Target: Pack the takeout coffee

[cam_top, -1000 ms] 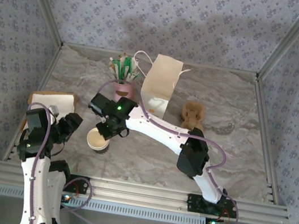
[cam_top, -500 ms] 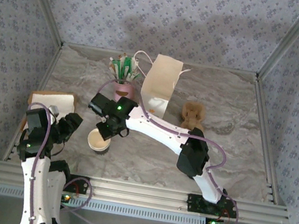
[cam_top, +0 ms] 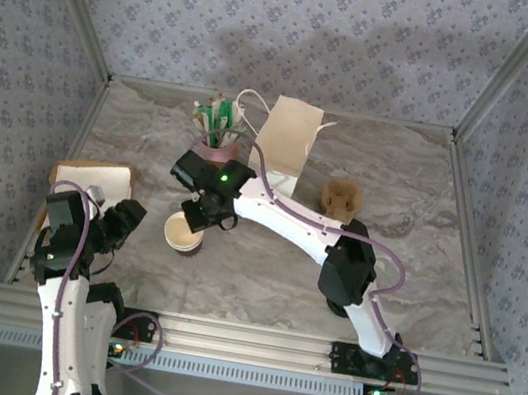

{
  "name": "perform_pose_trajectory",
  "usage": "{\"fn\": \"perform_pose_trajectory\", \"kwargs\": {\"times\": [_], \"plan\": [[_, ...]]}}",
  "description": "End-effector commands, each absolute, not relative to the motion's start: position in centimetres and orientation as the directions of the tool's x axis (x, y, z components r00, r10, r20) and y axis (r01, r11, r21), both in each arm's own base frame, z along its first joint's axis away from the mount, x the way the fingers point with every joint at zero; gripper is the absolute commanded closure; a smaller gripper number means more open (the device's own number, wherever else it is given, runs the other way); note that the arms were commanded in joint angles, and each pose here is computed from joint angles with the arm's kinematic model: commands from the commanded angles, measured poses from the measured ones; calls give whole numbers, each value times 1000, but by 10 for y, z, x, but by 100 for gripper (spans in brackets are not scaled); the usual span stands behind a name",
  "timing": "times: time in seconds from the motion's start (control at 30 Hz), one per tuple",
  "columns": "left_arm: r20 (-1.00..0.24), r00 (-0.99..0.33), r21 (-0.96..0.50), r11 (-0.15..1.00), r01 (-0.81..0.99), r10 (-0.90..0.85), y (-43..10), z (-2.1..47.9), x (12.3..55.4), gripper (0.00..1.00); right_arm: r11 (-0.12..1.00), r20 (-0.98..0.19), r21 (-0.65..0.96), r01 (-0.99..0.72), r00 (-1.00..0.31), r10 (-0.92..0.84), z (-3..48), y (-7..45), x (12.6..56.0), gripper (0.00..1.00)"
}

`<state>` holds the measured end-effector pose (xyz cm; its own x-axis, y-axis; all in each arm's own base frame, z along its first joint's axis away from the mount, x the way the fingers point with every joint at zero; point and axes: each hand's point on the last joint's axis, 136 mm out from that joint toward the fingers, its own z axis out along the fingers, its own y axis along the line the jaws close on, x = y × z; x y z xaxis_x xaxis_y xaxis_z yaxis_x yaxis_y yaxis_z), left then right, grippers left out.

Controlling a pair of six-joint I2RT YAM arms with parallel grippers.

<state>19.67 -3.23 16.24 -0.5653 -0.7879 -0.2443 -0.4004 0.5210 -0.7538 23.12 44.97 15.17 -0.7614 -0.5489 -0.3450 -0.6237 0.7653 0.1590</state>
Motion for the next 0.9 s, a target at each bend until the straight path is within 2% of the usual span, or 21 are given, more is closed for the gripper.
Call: {"fn": "perform_pose_trajectory", "kwargs": {"times": [0.0,0.73,0.87], "plan": [[-253,-590,-772,528,-354,-767,-38,167,198,49,770,-383,201,-606,-772,-508,176,447,232,100],[-169,-696,-848,463,-258,-698,-63,167,205,77,795,-371,303,-526,-833,-410,174,442,255,100],[-162,-709,-847,465,-256,-686,-67,164,205,79,796,-363,313,-518,-840,-404,173,440,258,100]]}}
